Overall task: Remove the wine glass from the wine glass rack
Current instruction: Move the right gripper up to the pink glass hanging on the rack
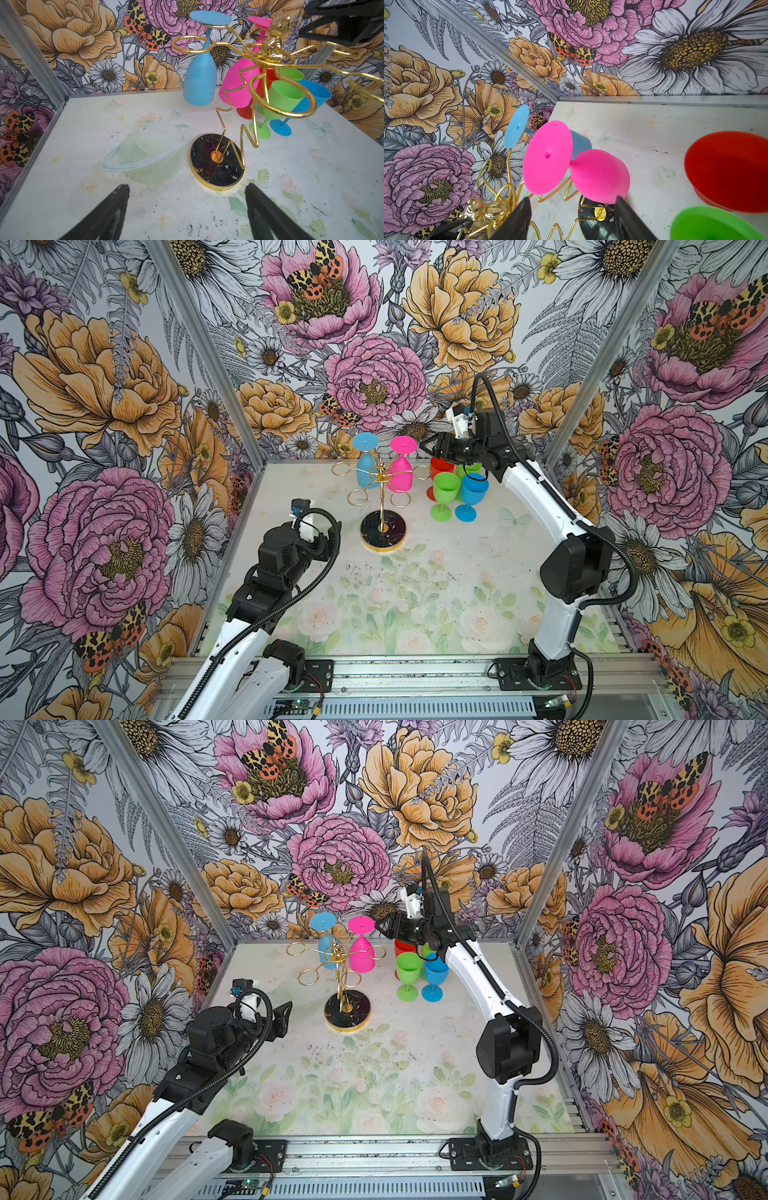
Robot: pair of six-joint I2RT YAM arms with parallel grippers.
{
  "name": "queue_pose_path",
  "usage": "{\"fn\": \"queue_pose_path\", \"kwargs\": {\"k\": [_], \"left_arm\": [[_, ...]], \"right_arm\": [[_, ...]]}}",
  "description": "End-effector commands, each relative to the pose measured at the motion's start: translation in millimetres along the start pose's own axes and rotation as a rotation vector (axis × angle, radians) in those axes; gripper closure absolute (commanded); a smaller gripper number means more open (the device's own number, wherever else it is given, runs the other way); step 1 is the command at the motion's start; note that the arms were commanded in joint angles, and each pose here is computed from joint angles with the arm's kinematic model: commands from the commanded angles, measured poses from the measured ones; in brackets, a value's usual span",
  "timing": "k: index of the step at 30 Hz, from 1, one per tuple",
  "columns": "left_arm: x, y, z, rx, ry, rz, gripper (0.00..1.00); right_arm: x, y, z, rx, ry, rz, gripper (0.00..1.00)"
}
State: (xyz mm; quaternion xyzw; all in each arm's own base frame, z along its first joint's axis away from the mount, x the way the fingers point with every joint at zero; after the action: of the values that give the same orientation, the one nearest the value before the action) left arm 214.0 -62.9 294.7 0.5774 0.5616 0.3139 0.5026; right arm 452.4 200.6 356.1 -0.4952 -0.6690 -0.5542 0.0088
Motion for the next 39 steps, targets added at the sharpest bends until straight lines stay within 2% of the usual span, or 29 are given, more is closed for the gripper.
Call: {"fn": "queue_pose_path", "kwargs": {"k": [1,24,39], "left_arm": [[-0.9,6.7,-5.1,-0.047,-0.019,-0.021,0.11],[-2.5,7.5,-6.9,-0.059,-0.039,-0.039,0.11],[-1.9,7.3,-7.5,-0.06,-0.037,-0.041,0.11]], "right_arm": [[11.9,13.5,3.8,-0.039,0.057,0.0,0.37],[9.9,10.7,45.1,-0.022,0.141,0.074,0.5],[9.3,13.1,47.1,-0.034,0.137,0.08,0.77]]}}
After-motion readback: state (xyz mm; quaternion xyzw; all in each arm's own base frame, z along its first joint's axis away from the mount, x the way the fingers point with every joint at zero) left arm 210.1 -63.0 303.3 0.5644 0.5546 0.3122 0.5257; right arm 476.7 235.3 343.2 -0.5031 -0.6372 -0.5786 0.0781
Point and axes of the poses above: each gripper's point midway between its finger pads, its own z axis out along the fingers, its own x axis along the line the jaws close on, y = z × x, the point moved 7 cm from there along -z, back along the fingers, and after that the axes turned 7 degrees about -z, right-handed, at the moved point
